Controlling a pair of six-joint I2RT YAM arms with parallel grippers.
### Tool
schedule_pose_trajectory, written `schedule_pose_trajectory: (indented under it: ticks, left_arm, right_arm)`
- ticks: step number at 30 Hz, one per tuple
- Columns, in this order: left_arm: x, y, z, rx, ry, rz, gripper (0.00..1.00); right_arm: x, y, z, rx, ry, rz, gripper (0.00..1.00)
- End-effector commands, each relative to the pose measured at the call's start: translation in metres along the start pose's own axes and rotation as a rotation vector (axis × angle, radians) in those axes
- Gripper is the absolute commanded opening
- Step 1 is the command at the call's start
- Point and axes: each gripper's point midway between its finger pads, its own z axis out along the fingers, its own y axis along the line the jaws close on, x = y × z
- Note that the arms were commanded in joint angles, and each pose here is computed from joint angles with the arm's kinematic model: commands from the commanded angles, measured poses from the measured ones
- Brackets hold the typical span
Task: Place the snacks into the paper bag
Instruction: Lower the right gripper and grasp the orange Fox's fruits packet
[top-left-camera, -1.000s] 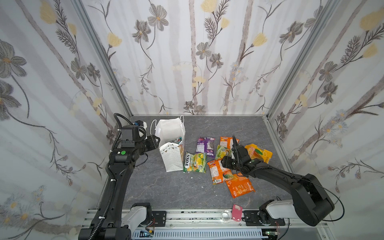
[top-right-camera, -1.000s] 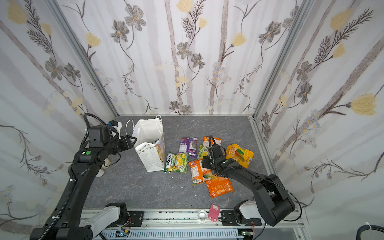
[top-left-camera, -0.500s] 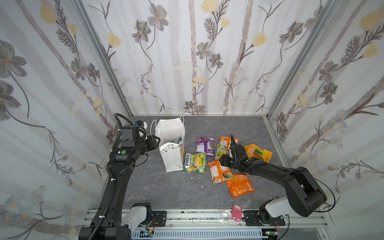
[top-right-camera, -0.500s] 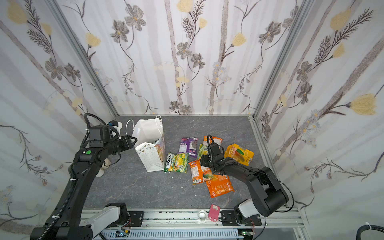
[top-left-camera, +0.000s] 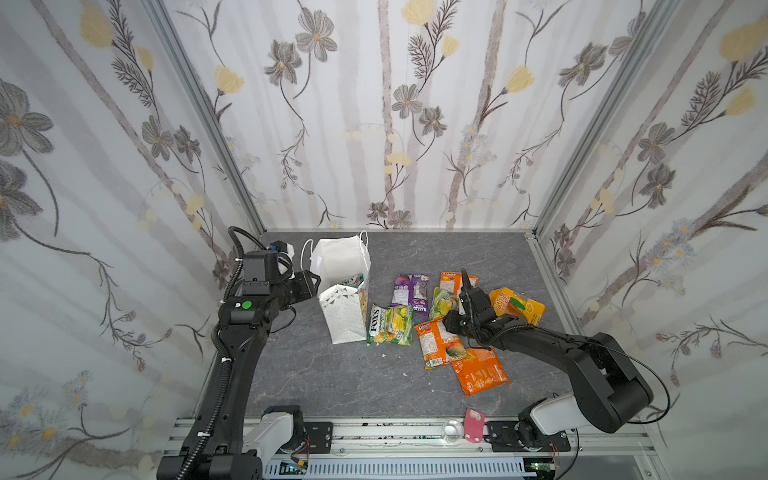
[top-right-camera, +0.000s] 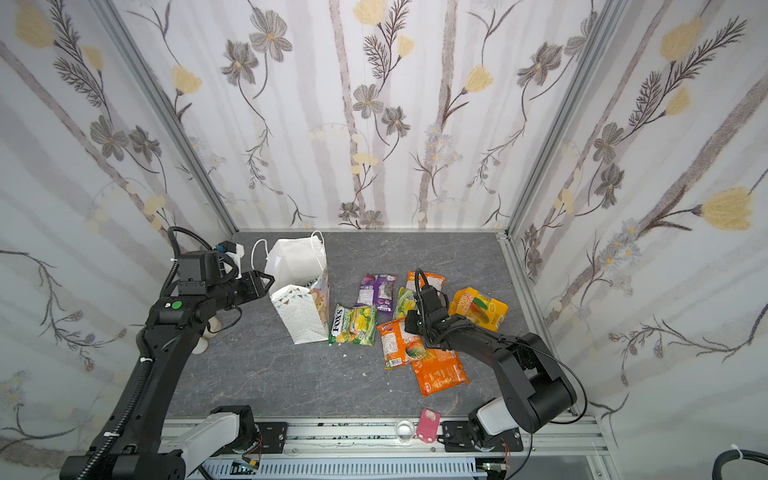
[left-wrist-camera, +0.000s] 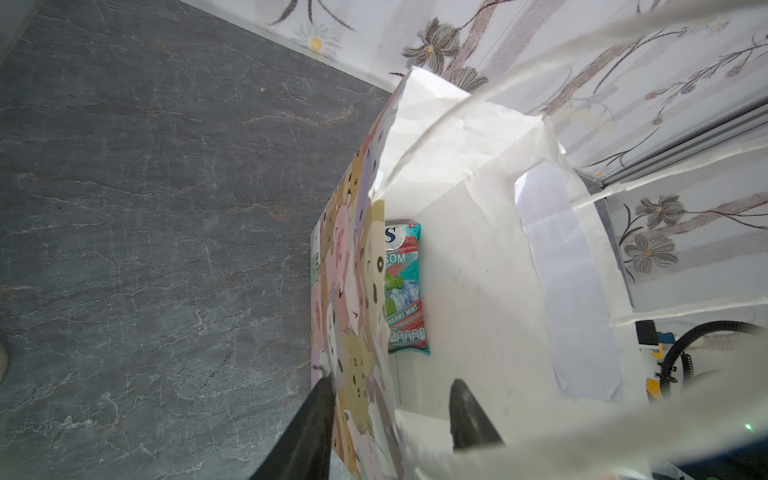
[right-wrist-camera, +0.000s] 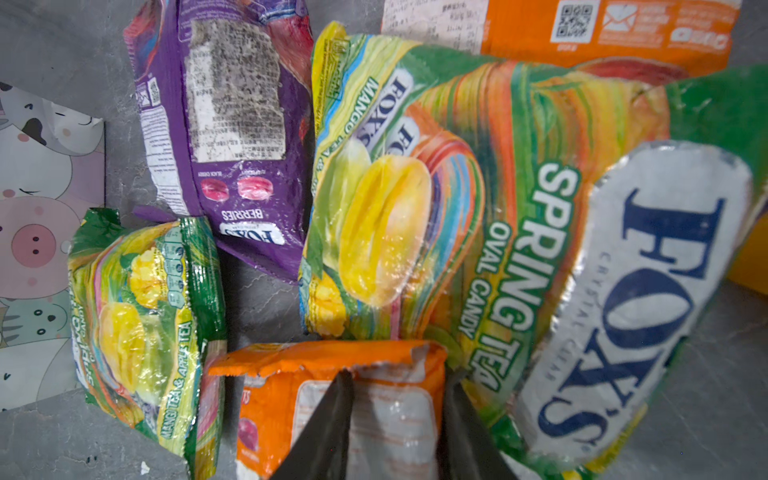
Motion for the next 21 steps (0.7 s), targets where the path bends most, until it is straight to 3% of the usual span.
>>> schedule_pose_trajectory:
  ticks: [1, 6, 11, 21]
  left_arm:
    - [0.0, -0.004, -0.001, 0.018, 0.0, 0.009, 0.45]
    - [-0.001, -0.005, -0.002, 0.021, -0.006, 0.01, 0.45]
    - [0.001, -0.003, -0.002, 0.02, -0.001, 0.007, 0.45]
    - [0.002, -0.004, -0.005, 0.021, -0.011, 0.01, 0.45]
  right_arm:
    - [-0.003, 0.005, -0.002, -0.027, -0.017, 0.007, 0.25]
    - [-0.007, 0.008, -0.007, -0.036, -0.032, 0.007, 0.11]
    - [-0.01, 0.012, -0.012, -0.059, -0.048, 0.008, 0.03]
    - [-0.022, 0.032, -0.029, -0.149, -0.086, 0.013, 0.0]
